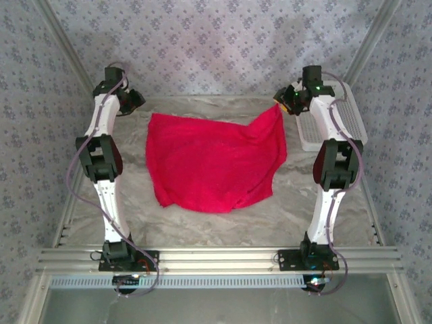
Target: Fold the inside-out t-shirt
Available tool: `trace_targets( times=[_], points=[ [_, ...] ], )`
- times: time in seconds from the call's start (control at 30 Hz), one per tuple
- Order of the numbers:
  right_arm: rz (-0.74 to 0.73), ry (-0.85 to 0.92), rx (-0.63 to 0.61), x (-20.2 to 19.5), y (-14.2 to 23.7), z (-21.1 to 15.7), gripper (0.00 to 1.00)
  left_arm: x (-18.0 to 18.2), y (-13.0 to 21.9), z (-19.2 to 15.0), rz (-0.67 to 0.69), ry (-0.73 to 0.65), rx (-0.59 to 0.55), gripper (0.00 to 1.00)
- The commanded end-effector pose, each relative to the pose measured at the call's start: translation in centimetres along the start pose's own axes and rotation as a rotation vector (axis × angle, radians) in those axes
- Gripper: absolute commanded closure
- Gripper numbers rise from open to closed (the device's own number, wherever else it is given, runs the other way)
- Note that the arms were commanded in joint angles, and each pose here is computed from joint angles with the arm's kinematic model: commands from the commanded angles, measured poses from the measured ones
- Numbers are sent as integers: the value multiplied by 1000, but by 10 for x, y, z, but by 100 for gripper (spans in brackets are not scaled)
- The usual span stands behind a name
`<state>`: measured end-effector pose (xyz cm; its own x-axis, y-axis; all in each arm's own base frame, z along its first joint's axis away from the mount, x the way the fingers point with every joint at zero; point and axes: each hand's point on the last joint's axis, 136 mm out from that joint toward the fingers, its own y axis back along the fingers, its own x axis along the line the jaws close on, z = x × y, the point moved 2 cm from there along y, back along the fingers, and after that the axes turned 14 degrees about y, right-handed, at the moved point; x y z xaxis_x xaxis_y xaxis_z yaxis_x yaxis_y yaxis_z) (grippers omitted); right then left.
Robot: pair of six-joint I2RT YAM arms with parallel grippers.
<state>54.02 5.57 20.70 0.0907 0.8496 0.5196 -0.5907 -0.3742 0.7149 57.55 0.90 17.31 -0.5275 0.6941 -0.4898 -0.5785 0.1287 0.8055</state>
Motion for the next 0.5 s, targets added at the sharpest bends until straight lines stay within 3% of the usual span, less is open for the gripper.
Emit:
trace_targets(
  times=[0.0,0.1,0.23,0.37,0.47],
  points=[
    [12,96,-6,27,34,-19,45,3,78,-20,144,-122,-54,66],
    [34,143,35,39,44,-68,43,31,98,-83,213,-192,-18,67],
    [21,209,123,48,54,-142,43,81,122,-181,243,-218,45,61],
    [5,282,231,53,56,-216,42,121,133,-263,231,-120,156,60],
    [-33,320,338,43,50,-266,42,129,131,-309,155,-88,199,58]
  ],
)
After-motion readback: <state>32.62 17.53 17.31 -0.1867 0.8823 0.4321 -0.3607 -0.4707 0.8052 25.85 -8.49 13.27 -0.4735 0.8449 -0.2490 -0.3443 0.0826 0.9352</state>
